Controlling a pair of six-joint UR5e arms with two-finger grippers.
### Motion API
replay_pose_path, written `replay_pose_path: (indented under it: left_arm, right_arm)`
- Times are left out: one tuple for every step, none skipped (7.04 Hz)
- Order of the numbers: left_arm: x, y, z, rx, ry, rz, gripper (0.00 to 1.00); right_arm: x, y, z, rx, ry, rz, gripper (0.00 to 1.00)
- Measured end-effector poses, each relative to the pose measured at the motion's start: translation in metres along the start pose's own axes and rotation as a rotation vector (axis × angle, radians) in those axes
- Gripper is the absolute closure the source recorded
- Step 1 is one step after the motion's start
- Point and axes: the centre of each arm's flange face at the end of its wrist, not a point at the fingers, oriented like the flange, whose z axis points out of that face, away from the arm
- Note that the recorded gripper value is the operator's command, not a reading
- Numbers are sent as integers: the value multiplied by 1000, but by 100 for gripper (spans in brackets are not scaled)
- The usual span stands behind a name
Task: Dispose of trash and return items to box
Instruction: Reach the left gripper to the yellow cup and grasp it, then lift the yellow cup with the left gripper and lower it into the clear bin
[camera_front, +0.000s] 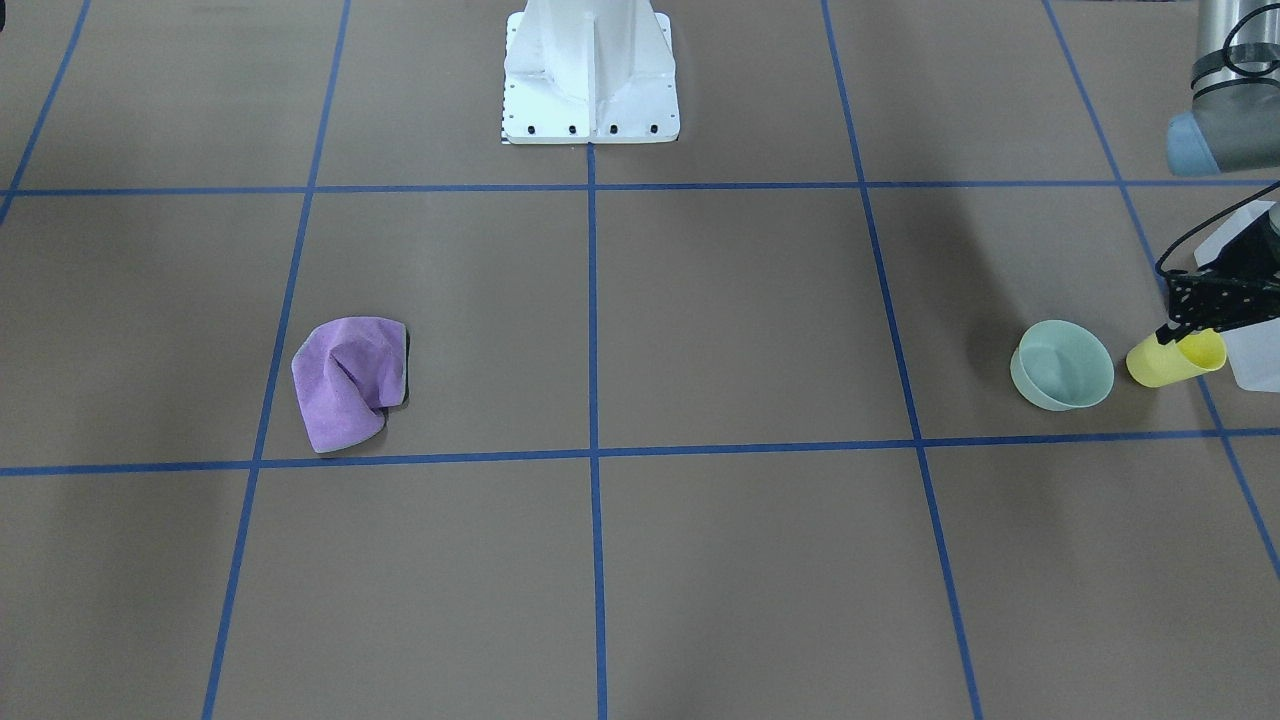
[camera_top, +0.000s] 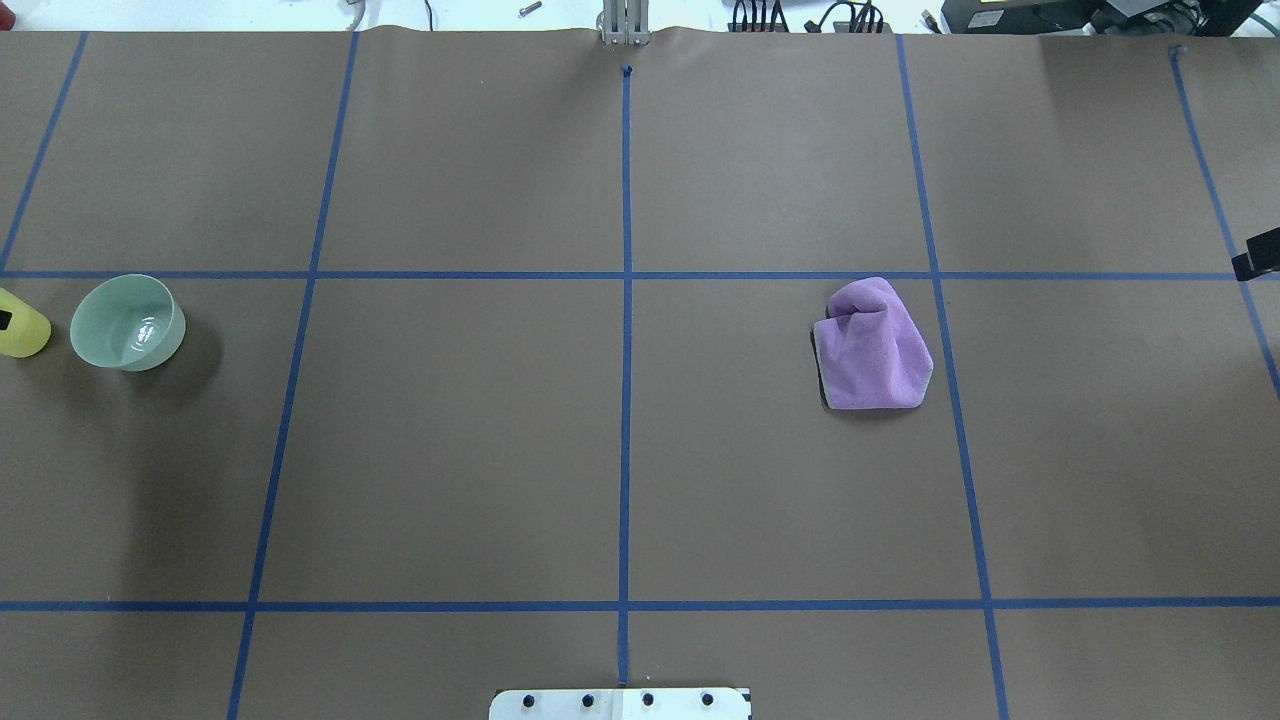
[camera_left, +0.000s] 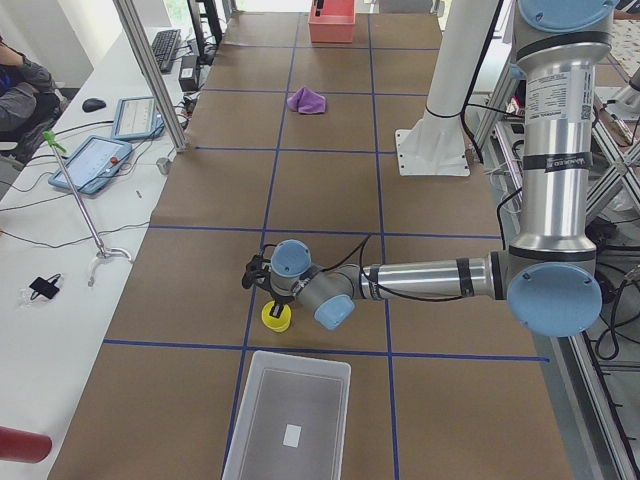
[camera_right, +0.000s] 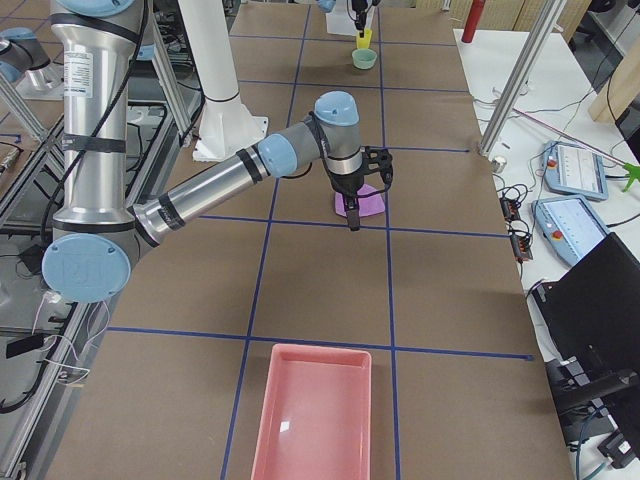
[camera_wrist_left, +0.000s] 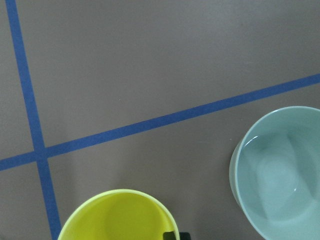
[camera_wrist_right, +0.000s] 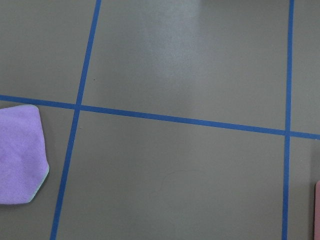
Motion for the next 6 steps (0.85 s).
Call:
replay_pose_path:
  left_arm:
    - [9,3,-20,10,7,-6,100]
    - [19,3,-51,21,5,-28,100]
    - [26,5,-84,25,-17,-46,100]
    - [18,10,-117,17,-58,-34,100]
    - [-7,13,-148,-5,-114,7,100]
    - [-41,16,-179,-46,-176,69,100]
  right_arm:
    - [0,0,0,1,0,-1,0]
    - [-1,-1,0,2,0,-1,0]
    - [-1,-1,-1,2,0,-1,0]
    - [-1,-1,-1,3,-1,-2,0]
    - [-1,-1,-1,3,-1,-2,0]
    - [-1,-1,0,2,-1,-2,0]
